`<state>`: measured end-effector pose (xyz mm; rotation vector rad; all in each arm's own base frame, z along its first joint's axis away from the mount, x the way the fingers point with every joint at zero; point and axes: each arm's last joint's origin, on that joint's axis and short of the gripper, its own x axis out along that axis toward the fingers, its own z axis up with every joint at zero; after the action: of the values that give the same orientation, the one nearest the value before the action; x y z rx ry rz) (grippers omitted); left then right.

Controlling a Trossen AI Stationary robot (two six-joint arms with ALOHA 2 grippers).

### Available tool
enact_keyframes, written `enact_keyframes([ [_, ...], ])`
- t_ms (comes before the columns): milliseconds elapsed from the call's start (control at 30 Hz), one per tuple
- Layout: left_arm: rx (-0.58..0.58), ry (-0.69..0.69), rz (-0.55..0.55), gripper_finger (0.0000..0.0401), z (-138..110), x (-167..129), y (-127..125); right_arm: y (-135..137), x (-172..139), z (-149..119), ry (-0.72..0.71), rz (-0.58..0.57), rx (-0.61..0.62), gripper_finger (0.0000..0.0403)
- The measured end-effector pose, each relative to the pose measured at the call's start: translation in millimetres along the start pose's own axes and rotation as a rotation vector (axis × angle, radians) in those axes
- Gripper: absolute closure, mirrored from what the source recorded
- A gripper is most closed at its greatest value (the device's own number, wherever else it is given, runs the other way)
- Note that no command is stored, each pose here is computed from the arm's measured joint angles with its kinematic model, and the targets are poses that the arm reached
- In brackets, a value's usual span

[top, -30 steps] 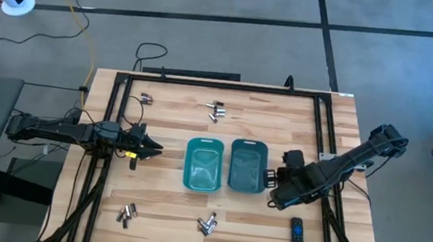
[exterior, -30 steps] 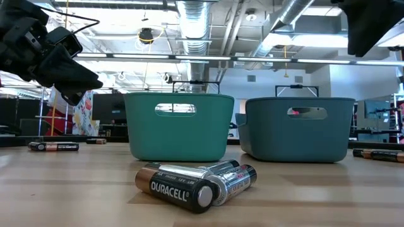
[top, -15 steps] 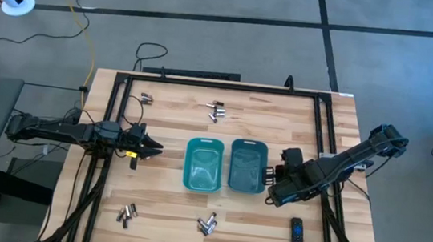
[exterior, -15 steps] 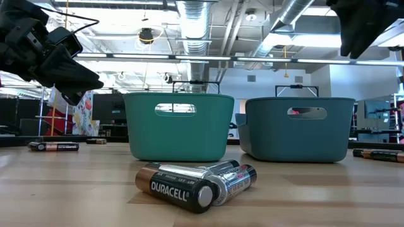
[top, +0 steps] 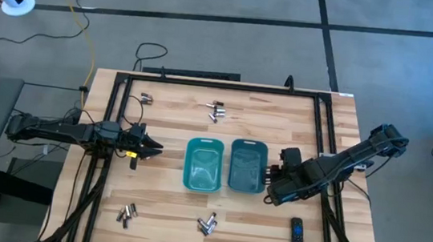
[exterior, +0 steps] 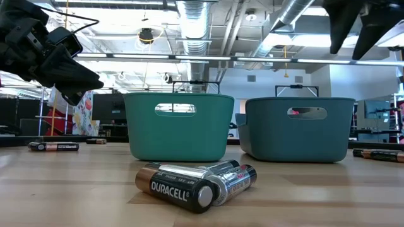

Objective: Sort batteries
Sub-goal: Put the black battery into the blue bin

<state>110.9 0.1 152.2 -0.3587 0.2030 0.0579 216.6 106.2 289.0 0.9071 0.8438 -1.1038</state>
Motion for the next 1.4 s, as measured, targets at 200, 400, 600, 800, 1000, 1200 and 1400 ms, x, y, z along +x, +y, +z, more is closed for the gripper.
enact_keyframes([
  [200, 0.0, 0.0, 0.0, 0.0307, 0.0, 0.0, 0.0, -4.7, 0.0, 1.6, -0.015, -0.046, -0.034, 0.0201],
  [400, 0.0, -0.001, 0.0, 0.0307, 0.0, 0.0, 0.0, -23.2, 12.9, 2.0, -0.028, -0.095, -0.048, 0.0206],
  [600, 0.0, -0.001, 0.0, 0.0307, 0.0, 0.0, 0.0, -55.6, 35.2, 7.1, 0.029, 0.029, -0.035, 0.0206],
  [800, 0.019, -0.001, 0.0, 0.0307, 0.1, 0.0, 0.0, -91.1, 55.6, 20.7, 0.122, 0.045, -0.1, 0.0207],
  [1000, 0.019, 0.0, 0.001, 0.0307, 0.0, 0.0, 0.0, -105.5, 77.4, 34.1, 0.206, 0.095, -0.227, 0.0207],
  [1200, 0.018, -0.001, 0.0, 0.0307, 0.1, 0.0, 0.0, -103.8, 92.9, 47.7, 0.253, 0.068, -0.381, 0.0207],
  [1400, 0.017, -0.002, 0.006, 0.0307, 0.1, 0.0, 0.2, -94.5, 110.8, 54.3, 0.339, 0.064, -0.527, 0.0207],
])
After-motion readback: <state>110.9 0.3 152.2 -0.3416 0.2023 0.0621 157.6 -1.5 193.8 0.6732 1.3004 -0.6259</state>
